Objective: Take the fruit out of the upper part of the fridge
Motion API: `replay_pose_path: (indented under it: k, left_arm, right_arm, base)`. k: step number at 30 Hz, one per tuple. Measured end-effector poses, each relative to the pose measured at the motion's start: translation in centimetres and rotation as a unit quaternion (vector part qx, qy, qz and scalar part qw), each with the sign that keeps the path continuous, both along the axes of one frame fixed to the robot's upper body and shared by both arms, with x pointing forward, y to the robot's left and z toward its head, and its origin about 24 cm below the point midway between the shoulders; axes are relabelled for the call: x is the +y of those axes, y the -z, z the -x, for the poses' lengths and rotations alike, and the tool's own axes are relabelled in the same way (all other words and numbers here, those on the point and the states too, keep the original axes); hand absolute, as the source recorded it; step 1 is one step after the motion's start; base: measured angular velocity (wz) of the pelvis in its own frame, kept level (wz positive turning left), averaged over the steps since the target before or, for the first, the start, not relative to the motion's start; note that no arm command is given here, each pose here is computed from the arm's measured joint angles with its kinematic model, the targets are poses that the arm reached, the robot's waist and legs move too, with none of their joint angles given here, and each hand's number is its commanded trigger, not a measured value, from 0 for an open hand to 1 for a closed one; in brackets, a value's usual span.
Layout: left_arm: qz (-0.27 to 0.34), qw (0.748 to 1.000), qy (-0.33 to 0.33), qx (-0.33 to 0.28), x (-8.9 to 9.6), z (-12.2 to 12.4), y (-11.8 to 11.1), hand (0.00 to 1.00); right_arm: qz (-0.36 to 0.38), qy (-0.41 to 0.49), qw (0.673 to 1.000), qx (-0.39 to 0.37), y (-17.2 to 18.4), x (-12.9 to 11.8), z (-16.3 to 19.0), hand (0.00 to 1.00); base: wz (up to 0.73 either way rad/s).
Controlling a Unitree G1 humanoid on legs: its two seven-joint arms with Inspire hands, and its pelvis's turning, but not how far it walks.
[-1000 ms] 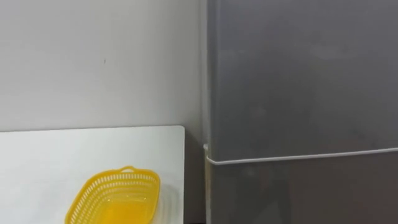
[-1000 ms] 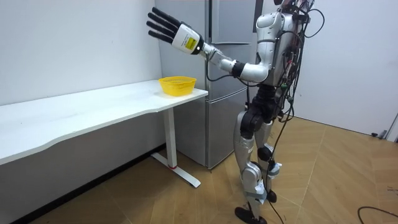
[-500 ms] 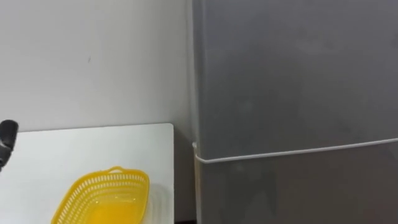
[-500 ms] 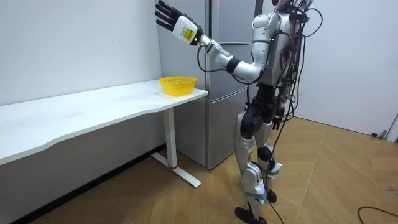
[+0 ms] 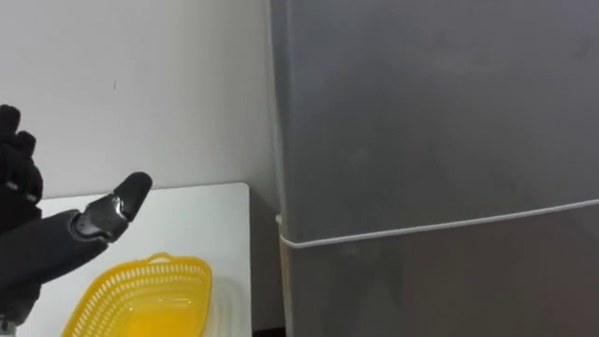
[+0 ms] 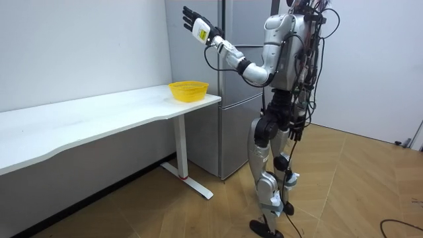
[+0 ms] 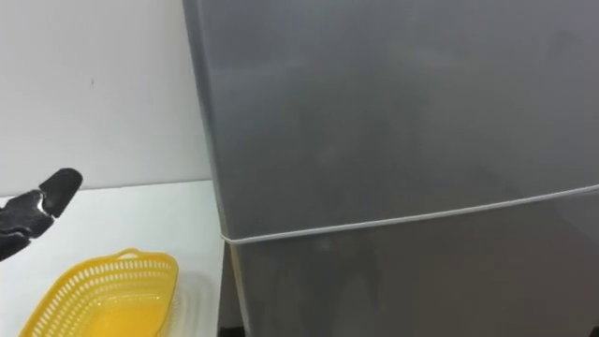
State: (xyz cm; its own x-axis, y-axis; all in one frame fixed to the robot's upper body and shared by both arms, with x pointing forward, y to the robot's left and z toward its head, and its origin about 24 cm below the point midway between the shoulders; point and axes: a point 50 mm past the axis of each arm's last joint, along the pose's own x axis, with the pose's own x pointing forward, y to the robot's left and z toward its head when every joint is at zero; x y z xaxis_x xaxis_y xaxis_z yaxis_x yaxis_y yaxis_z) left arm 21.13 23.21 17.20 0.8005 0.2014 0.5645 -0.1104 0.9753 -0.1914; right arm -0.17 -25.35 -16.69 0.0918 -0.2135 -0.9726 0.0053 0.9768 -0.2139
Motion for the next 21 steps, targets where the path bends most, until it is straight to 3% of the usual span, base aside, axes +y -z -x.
replay_pose_path:
  k: [8, 21]
  left_arm:
    - [-0.017, 0.999, 0.049, 0.010, -0.6, -0.2, 0.2, 0.00]
    - [-0.031, 0.987, 0.153, -0.025, -3.8, -1.0, -1.0, 0.00]
  right_arm:
    - [0.002, -0.006, 1.000, 0.017, 0.0, 0.0, 0.3, 0.00]
    - [0.010, -0.059, 0.998, 0.027, 0.2, 0.4, -0.7, 0.00]
  base:
    - [-0.03]
    - [0.00]
